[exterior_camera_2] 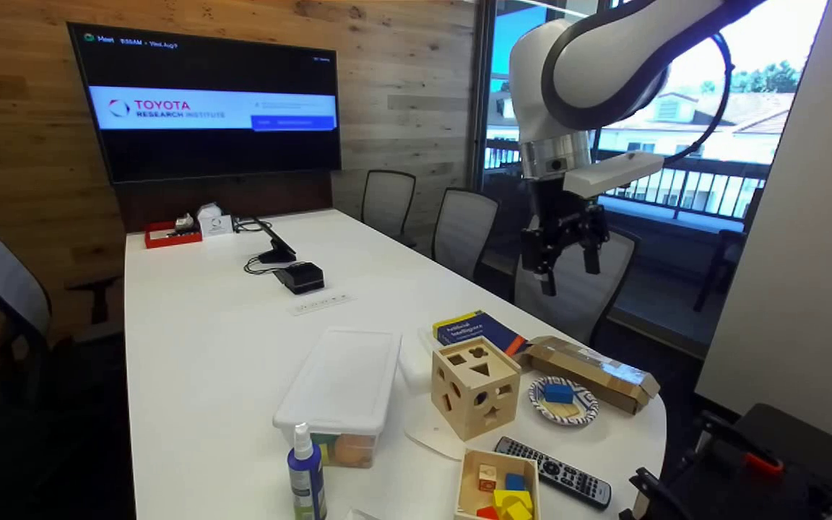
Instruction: Open the wooden box
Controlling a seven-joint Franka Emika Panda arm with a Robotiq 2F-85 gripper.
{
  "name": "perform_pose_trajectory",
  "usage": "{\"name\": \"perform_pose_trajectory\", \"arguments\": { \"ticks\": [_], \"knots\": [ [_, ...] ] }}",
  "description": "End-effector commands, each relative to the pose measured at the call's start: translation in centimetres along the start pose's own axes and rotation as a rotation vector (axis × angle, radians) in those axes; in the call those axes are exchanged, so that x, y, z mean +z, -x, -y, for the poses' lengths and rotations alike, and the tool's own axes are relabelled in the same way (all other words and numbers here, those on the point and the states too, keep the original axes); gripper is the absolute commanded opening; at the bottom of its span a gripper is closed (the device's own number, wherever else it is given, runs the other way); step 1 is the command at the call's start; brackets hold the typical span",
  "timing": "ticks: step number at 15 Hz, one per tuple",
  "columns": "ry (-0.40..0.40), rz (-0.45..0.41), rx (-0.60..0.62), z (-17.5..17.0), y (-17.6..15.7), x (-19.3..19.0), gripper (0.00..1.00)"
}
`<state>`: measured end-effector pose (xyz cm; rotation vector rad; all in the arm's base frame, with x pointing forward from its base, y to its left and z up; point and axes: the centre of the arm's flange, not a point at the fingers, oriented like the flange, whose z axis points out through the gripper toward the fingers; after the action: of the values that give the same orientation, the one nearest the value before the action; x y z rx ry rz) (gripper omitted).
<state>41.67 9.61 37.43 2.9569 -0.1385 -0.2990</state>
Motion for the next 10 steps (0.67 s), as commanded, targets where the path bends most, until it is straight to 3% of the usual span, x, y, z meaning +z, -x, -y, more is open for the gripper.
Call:
{"name": "perform_pose_trajectory", "arguments": {
  "ticks": [1, 5, 10],
  "knots": [
    [0.020, -0.009, -0.085, -0.9, -7.7, 1.7, 1.00],
    [-0.033, -0.092, -0.187, -1.8, -12.7, 4.6, 1.00],
    [-0.115, -0.159, -0.184, -0.8, -15.0, 9.0, 1.00]
  ]
}}
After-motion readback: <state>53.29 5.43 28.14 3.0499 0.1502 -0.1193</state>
